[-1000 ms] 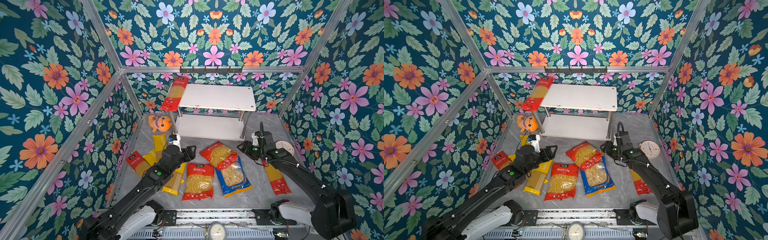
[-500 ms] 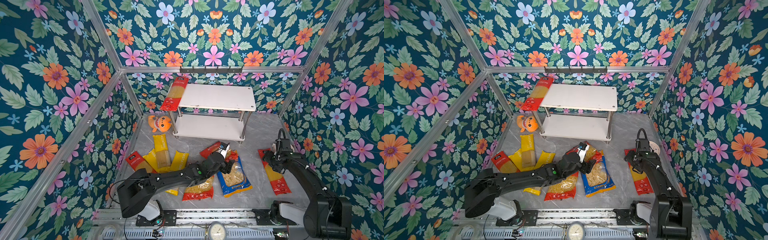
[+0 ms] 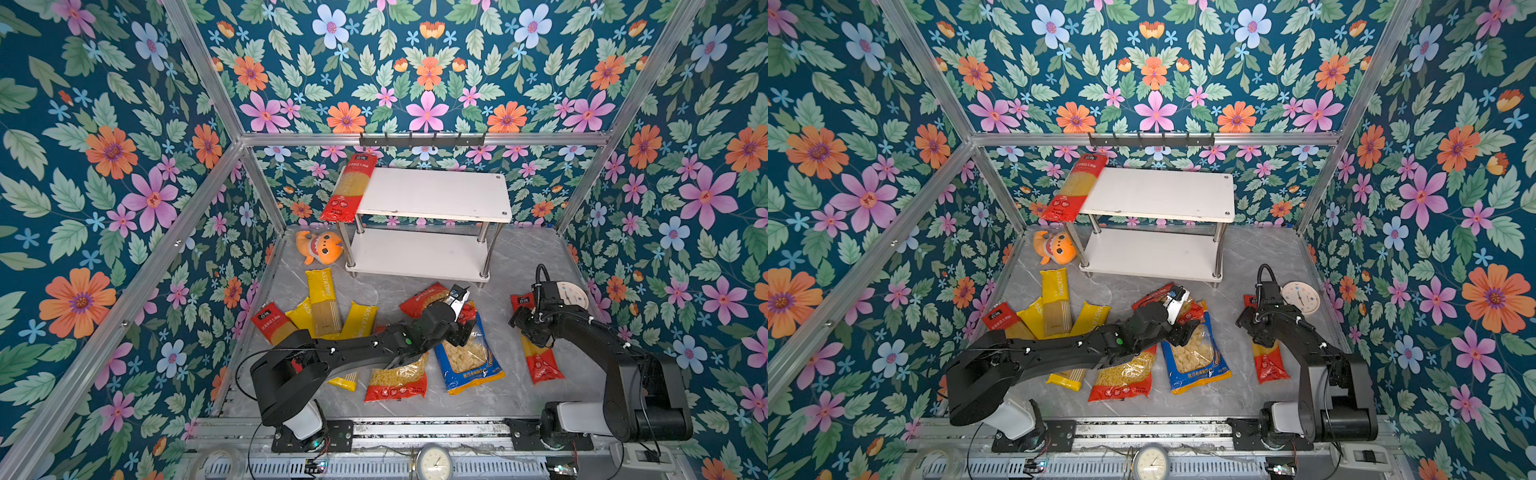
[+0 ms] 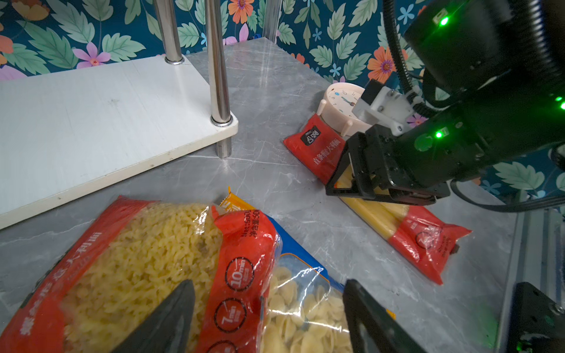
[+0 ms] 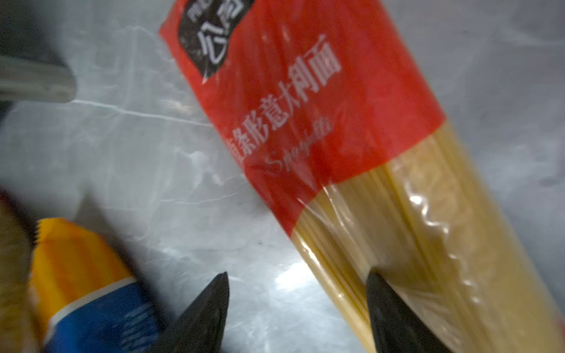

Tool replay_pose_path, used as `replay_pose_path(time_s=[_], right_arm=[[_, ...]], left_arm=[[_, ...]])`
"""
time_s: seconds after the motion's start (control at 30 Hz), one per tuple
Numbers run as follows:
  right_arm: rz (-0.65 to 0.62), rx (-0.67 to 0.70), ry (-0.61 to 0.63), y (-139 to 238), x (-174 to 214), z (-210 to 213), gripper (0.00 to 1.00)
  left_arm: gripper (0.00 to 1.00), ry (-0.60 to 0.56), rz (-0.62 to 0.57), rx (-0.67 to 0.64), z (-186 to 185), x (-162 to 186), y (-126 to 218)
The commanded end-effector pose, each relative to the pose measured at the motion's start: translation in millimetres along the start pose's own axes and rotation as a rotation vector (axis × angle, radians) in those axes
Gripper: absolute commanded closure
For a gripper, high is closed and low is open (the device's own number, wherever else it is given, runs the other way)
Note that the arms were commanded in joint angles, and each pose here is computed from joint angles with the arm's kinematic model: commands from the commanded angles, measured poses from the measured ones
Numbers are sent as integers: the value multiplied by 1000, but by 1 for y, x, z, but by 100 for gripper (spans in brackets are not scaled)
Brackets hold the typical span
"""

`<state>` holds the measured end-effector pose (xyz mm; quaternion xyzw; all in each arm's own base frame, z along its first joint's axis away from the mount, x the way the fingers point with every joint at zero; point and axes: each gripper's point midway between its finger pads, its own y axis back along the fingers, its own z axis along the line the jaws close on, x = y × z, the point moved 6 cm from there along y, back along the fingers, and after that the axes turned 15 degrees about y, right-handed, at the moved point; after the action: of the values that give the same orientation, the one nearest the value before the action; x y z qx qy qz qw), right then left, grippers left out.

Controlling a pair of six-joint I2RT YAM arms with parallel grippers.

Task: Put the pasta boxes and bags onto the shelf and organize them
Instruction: 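Withdraw the left arm while the right gripper reaches the second red spaghetti bag, then grasp the second red spaghetti bag with the right gripper and lift it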

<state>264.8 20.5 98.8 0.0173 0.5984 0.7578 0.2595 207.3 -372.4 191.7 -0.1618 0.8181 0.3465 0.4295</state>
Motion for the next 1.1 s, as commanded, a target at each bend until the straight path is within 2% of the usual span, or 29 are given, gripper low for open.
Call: replay_pose_path(time_s=[0.0,0.13,0.23,0.33,0.5,0.63,0.77,0.9,1.07], right_arm=[[44,-166,-48,11,-2,24,29],[-12,-91,3,38,-24,11,26],[-20,6,8,37,-35,-20,24],[14,77,-1,26,-38,-44,23],[67,64,-10,-1,-35,-51,24],[126,49,-21,-22,-29,-54,28],[158,-44,-49,-33,-23,-47,36],[121,-116,-74,-27,-22,-39,56],[43,-183,-66,-11,-24,-29,74]], left_arm=[[21,-16,-22,22,-4,-5,-2],[21,-10,-25,36,-3,-6,-2],[20,7,-36,63,-2,-8,0],[20,19,-42,90,-2,-13,0],[20,17,-37,99,-2,-16,0],[20,28,-42,96,0,-17,2],[20,55,-55,102,3,-20,5],[20,70,-59,108,4,-22,5],[20,117,-68,134,5,-28,5]])
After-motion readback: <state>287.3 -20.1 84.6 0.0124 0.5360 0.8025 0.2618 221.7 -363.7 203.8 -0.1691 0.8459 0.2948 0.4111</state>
